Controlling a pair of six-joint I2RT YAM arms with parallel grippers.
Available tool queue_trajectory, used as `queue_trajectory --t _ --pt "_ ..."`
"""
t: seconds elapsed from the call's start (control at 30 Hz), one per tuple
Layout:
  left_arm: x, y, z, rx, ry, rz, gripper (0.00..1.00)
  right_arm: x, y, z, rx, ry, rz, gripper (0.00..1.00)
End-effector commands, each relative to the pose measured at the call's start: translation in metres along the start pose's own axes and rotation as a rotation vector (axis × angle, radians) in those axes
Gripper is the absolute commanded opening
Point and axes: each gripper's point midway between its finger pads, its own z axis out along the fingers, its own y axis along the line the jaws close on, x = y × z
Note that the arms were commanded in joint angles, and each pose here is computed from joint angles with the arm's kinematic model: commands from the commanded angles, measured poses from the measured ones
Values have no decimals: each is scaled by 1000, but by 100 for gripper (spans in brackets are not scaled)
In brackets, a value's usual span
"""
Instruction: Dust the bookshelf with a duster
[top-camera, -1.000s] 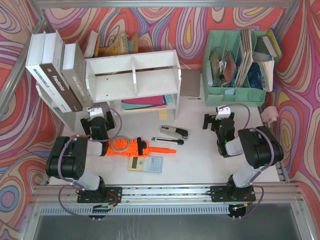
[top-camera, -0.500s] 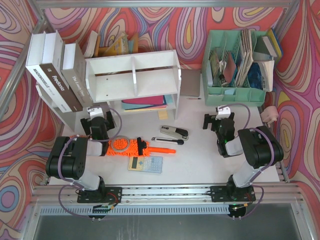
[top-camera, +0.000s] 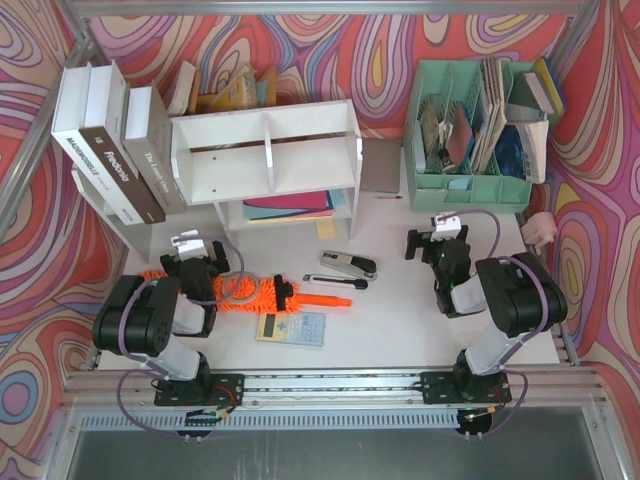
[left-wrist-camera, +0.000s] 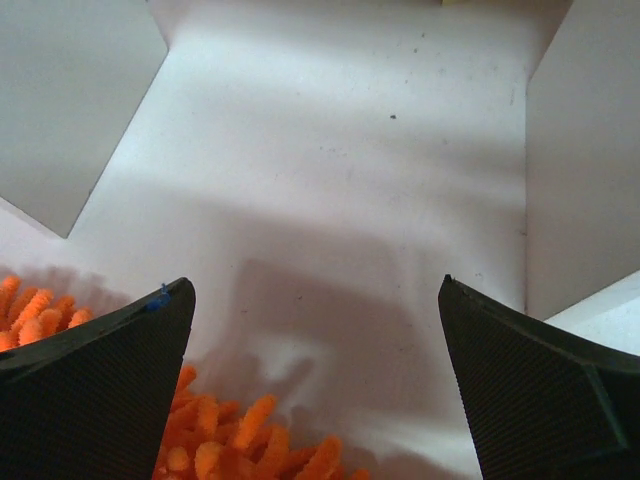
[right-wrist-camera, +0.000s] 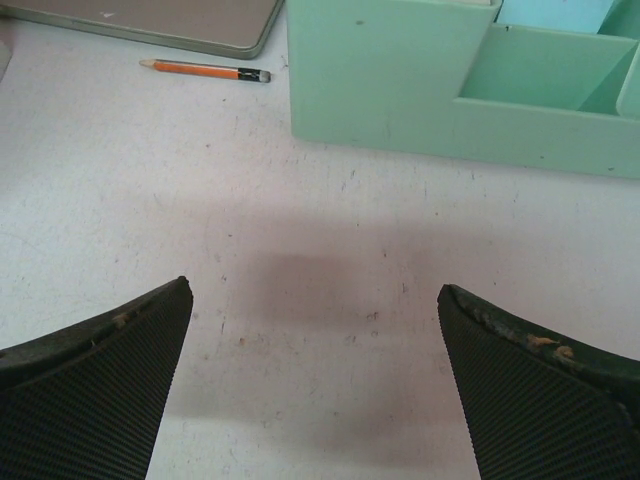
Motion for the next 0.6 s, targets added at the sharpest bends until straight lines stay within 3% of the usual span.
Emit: queue_trajectory --t 0.0,0.3,0.57 --pt "-35 -6 -6 36 -151 -36 98 -18 4 -8 -21 -94 -34 99" --pt "-72 -3 -56 -82 -292 41 98 -46 30 -28 -22 -149 -166 99" --pt "-95 -24 -107 -42 -310 74 98 -72 53 -57 -116 -190 -105 99"
